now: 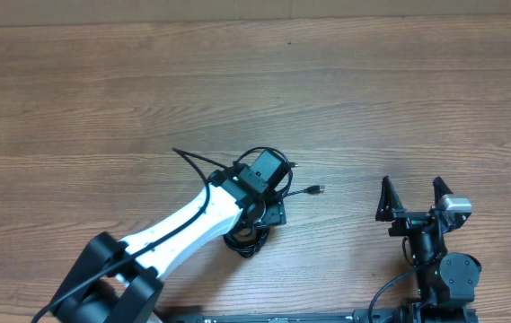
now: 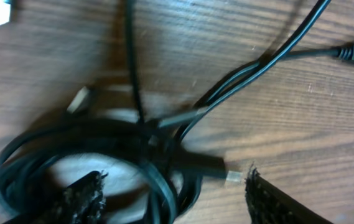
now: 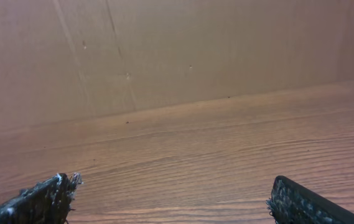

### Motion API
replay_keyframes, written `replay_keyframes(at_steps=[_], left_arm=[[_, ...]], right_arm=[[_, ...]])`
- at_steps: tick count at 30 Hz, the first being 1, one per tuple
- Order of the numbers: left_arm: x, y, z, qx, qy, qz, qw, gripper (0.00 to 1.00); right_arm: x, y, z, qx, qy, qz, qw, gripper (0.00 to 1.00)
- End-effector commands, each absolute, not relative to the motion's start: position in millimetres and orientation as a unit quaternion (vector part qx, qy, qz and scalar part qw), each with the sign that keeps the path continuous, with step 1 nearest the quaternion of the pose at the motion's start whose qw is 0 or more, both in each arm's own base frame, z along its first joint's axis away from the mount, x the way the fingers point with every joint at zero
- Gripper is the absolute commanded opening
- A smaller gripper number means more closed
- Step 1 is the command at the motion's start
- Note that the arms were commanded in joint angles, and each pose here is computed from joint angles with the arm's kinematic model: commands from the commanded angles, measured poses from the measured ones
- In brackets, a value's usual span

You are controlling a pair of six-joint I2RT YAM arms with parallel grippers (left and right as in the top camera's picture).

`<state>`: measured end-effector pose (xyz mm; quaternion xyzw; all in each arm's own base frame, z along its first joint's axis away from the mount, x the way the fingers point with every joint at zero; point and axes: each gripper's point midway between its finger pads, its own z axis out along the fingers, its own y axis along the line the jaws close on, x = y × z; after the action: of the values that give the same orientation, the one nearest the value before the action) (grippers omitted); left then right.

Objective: Untangle cables
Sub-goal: 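Move the left gripper forward over the black cable bundle, then lower the left gripper and grasp the black cable bundle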

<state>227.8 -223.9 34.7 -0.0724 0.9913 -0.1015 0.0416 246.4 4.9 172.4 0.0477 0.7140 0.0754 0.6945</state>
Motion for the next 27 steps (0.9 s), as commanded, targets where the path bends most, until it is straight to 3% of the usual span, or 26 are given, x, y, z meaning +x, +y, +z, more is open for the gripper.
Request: replay_keyframes(at_steps=[1, 7, 11, 18, 24, 27], left_arm=[[236, -233, 26, -0.08, 0.991, -0.099, 0.05, 0.68], [235, -237, 14, -0.087, 0.99, -0.101, 0.035, 0.52], [235, -237, 14, -0.088, 0.99, -0.102, 0.036, 0.47], [243, -242, 18, -0.104, 0.987, -0.115, 0.046, 0.04], [267, -253, 45, -0.131, 0.978, -0.154, 0.049, 0.04], [285, -247, 64, -0.22, 0.96, -0.169, 0.036, 0.04]], right_arm=[[246, 4, 170, 0.046, 0.713, 0.071, 0.696, 1.0], [246, 4, 170, 0.046, 0.713, 0.071, 0.696, 1.0], [246, 4, 170, 0.046, 0.713, 0.071, 0.696, 1.0], [246, 4, 170, 0.046, 0.713, 0.071, 0.696, 1.0], [246, 4, 170, 0.046, 0.713, 0.071, 0.696, 1.0], [246, 4, 170, 0.046, 0.713, 0.071, 0.696, 1.0]])
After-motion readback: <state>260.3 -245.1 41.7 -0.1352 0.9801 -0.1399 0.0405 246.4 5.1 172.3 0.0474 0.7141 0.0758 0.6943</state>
